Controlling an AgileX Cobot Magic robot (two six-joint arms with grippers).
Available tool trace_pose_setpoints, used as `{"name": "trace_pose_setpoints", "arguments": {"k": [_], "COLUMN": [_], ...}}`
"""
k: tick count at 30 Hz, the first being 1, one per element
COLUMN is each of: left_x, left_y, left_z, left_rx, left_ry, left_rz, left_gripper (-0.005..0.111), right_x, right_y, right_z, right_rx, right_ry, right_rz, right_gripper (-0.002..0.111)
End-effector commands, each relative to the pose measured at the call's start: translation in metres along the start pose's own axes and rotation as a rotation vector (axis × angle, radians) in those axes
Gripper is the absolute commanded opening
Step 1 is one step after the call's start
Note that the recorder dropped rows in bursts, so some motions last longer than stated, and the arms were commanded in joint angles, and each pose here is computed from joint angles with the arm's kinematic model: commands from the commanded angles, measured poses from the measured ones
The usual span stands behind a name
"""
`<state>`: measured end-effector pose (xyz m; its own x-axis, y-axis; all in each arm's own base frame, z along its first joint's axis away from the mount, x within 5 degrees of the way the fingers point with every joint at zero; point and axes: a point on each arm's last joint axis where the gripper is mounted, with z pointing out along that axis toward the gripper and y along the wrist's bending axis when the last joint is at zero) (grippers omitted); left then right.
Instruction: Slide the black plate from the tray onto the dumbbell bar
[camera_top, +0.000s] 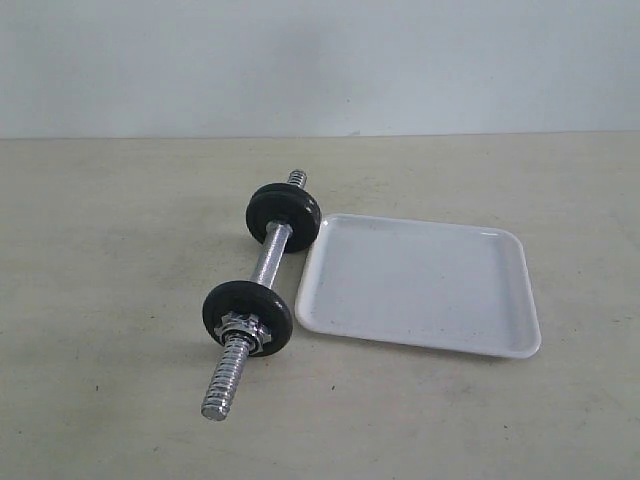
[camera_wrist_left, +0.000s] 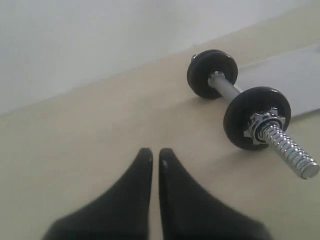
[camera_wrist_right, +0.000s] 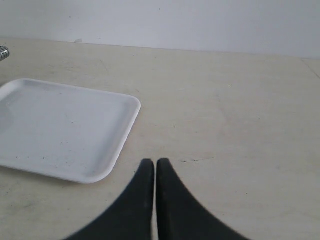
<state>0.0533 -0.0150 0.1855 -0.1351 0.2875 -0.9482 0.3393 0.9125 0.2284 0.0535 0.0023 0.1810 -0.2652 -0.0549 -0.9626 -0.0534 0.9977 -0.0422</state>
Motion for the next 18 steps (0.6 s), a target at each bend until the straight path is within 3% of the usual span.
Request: {"name": "trace_pose_setpoints", "arguments": {"k": [1,9,18], "left_x": [0.000,0.001,0.004], "left_y": [0.000,0.001,0.015], "left_z": [0.000,0.000,-0.003], "left_rx": [0.000,-0.018,-0.272], "left_ry": [0.004,0.007,0.056], "left_rz": [0.005,0.046,-0.067], "left_gripper": [0.004,0.004,0.004], "right_x": [-0.001,-0.001,-0.001], "right_y": [0.000,0.000,0.000], "right_z": [0.000,0.000,0.000], "right_rx": [0.001,0.001,0.001], "right_ry": [-0.010,-0.010,-0.010], "right_rz": [-0.008,-0.008,-0.008], "right_gripper": [0.000,0.000,0.000]}}
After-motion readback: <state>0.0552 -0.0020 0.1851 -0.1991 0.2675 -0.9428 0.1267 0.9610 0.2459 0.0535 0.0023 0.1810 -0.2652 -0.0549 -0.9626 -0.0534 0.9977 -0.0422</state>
